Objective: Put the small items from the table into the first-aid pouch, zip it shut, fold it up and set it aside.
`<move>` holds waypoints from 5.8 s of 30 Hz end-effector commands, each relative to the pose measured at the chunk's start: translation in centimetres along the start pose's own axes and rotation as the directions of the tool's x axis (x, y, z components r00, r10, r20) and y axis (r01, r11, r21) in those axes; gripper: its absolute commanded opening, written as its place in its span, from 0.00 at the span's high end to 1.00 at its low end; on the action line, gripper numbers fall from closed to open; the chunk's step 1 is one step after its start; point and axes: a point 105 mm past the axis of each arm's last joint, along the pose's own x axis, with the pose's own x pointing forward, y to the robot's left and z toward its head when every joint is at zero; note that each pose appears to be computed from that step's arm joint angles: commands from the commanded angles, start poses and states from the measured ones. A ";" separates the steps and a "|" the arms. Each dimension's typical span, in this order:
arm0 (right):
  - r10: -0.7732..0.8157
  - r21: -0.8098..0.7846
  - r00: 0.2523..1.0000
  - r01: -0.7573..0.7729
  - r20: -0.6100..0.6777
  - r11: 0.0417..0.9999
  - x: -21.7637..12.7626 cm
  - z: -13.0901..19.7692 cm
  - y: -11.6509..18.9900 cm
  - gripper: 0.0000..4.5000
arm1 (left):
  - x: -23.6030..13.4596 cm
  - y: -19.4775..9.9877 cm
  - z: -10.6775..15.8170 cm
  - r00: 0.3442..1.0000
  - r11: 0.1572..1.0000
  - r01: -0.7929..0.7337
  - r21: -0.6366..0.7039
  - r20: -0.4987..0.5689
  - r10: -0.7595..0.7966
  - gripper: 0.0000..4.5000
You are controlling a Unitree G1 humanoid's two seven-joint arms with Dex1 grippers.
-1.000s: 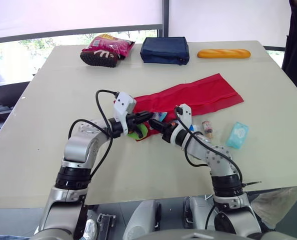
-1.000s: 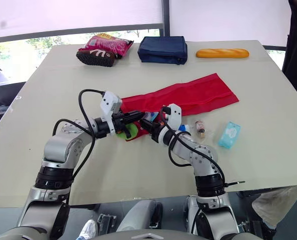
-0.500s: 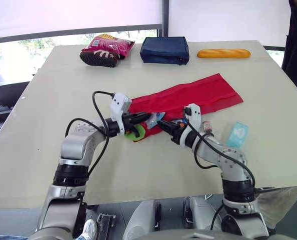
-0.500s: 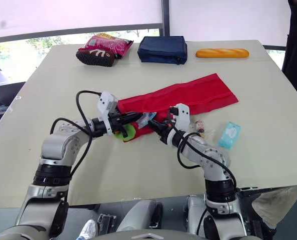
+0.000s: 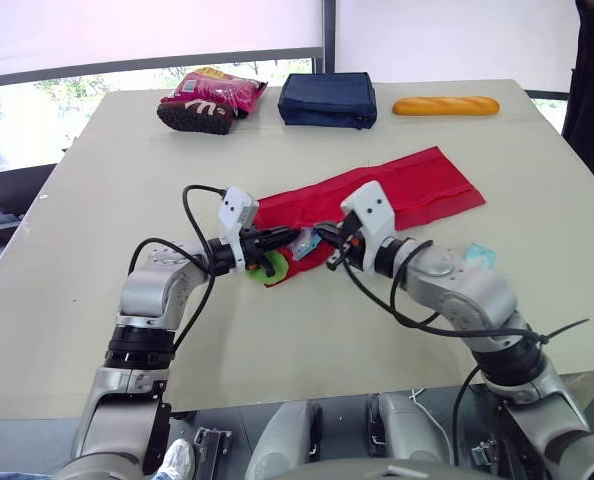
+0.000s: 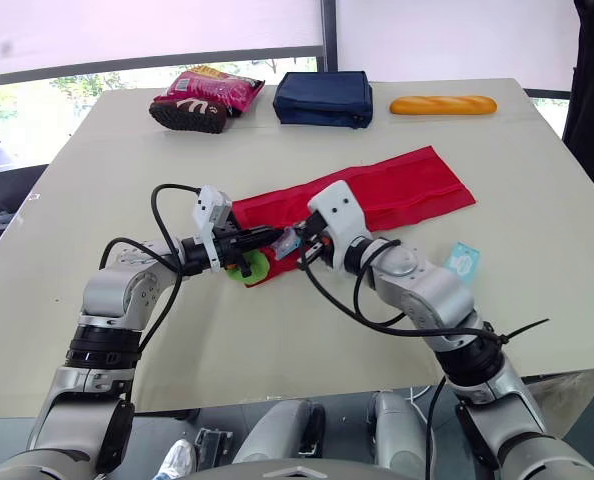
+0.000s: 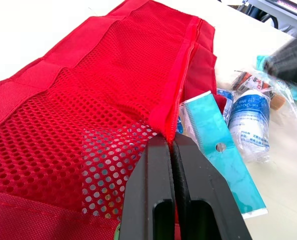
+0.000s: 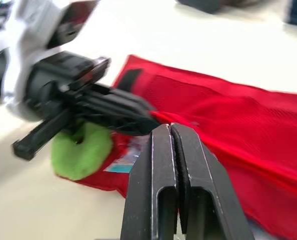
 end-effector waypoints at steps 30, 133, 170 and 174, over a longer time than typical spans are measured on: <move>-0.084 -0.046 0.996 0.083 -0.027 0.996 8.2 -1.2 -0.5 0.99 | 0.4 -2.5 -0.4 0.996 0.993 0.090 0.082 -0.009 -0.090 1.00; -0.154 -0.121 0.970 0.178 0.187 0.977 -21.0 2.3 -4.0 0.00 | 5.7 4.0 2.3 0.968 0.829 0.144 0.540 -0.251 -0.004 0.78; -0.121 -0.247 0.992 0.107 -0.042 0.963 -28.5 1.6 -3.5 0.00 | 3.6 4.2 3.7 0.973 0.840 0.127 0.528 -0.231 -0.002 0.99; -0.114 -0.243 0.991 0.092 -0.076 0.966 -28.8 1.3 -3.3 0.00 | 3.8 4.5 3.9 0.974 0.837 0.114 0.535 -0.228 0.013 0.99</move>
